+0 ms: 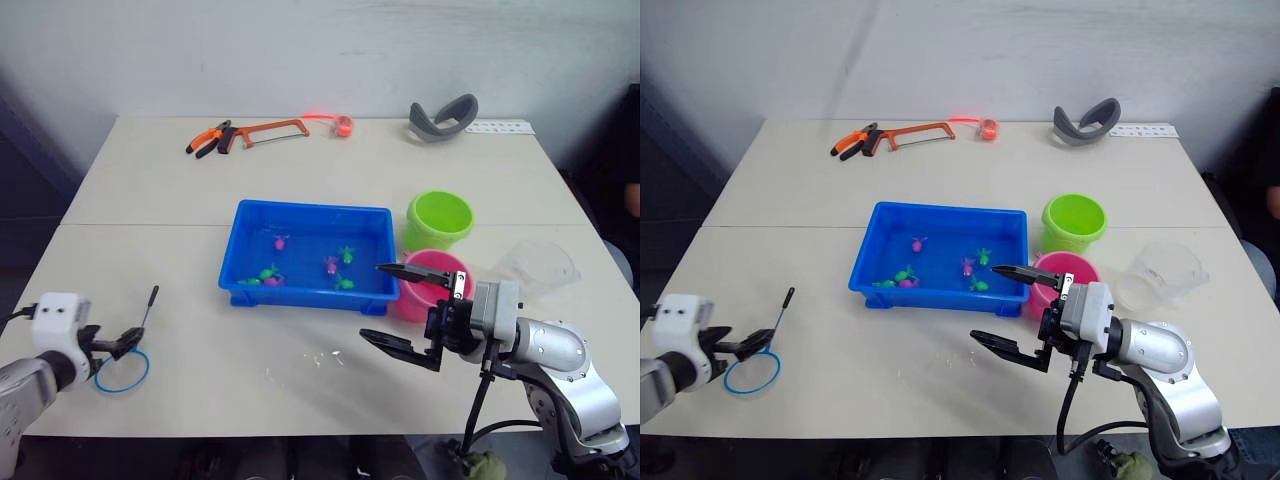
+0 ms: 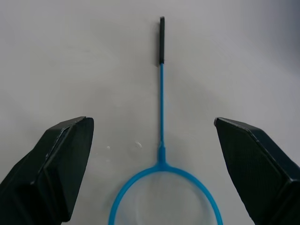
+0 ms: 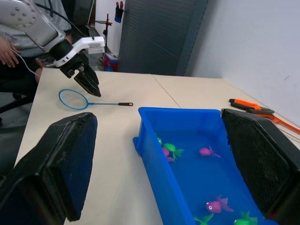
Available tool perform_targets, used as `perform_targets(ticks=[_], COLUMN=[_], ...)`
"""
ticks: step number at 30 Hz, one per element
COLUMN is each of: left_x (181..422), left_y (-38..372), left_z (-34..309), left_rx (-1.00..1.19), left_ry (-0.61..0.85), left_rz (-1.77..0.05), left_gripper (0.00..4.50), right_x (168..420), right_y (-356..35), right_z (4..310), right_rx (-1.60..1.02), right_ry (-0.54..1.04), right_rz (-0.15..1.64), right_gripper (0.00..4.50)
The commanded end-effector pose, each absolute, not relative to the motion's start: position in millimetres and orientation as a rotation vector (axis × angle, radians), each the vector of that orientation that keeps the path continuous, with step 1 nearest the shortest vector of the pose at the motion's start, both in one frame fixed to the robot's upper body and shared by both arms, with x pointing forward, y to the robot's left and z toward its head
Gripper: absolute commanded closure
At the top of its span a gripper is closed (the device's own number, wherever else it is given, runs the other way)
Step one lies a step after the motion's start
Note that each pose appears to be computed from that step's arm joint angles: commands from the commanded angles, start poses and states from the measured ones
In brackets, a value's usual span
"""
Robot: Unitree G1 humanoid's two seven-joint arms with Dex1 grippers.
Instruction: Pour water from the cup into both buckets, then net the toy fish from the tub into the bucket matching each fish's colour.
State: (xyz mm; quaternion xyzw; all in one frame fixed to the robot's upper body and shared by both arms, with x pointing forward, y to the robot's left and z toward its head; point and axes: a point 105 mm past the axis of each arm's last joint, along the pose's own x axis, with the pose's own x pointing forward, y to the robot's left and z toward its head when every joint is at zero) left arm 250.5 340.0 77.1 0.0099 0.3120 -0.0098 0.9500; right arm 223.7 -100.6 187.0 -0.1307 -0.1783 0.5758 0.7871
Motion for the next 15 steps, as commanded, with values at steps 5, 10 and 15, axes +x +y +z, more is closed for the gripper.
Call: perform_targets(ticks=[5, 10, 15], left_x=[261, 259, 255], left_y=[339, 336, 329], left_z=[54, 40, 28], left_rx=[0.025, 0.020, -0.028], left_ry=[0.759, 0.808, 0.840], left_rz=[-0.046, -0.062, -0.089], left_gripper=[0.00, 0.89, 3.01], right_x=[220, 220, 220], right_y=[-106, -109, -111], right_z=[193, 191, 190], right_rx=[-0.333, -0.336, -0.344], right_ry=[-0.425, -0.425, -0.428], right_rz=[1.211, 1.192, 1.184], right_gripper=[0.02, 0.00, 0.00])
